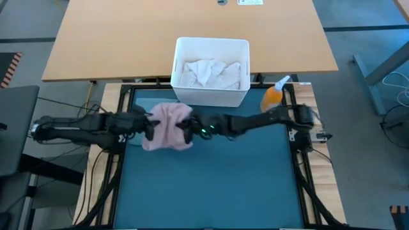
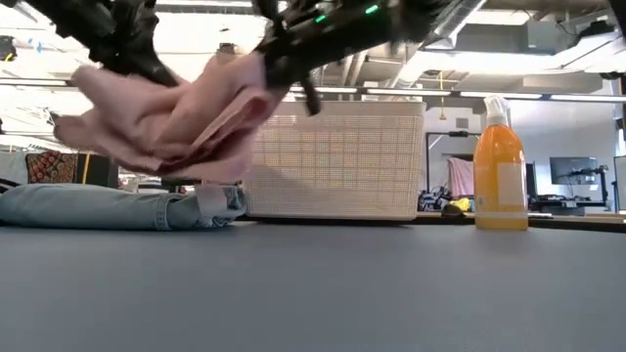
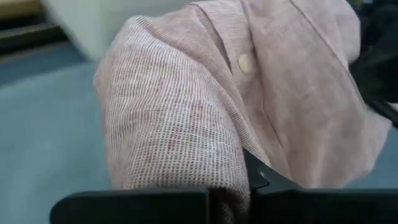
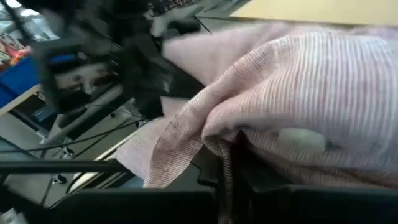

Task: Fold Laundry from Bin
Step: Stack the pink shirt on top of the blue pants

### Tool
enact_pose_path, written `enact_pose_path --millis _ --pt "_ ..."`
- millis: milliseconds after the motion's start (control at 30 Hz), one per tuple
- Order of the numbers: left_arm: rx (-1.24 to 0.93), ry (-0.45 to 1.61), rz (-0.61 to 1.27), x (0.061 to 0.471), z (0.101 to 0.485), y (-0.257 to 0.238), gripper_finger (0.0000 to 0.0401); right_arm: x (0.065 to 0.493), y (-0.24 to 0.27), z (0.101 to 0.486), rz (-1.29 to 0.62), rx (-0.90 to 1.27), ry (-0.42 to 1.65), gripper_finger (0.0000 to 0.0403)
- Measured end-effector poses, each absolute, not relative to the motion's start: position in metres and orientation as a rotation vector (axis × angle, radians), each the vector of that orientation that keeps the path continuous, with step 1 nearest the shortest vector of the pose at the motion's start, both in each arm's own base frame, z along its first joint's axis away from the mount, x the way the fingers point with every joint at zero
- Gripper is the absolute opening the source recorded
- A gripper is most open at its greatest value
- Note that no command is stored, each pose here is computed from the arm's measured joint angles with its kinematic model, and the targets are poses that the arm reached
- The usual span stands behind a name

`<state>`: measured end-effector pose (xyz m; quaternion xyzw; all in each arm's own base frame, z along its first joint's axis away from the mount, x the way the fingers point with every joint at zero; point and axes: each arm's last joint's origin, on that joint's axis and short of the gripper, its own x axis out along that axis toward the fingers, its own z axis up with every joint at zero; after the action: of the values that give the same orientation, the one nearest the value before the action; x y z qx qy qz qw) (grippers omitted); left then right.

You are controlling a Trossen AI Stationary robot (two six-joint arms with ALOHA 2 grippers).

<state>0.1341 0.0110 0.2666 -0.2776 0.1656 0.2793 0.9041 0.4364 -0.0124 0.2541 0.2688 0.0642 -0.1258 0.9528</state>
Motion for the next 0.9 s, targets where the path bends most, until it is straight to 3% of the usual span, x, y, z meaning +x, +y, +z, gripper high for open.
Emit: enact_pose_path --millis 367,667,900 --pt "-0.460 0.491 0.836 0.093 0.257 0.038 0.0000 0.507 -0.062 0.233 -0.248 0.564 0.214 0.0029" --pt "-0.391 0.661 0.982 0.097 0.243 0.062 0.0000 0.517 -0.090 0.203 -0.352 0.557 0.356 0.0034" --pt "-0.426 0.803 1.072 0.108 0.228 0.080 0.0008 0.511 -0.092 0.196 -0.395 0.441 0.477 0.0074"
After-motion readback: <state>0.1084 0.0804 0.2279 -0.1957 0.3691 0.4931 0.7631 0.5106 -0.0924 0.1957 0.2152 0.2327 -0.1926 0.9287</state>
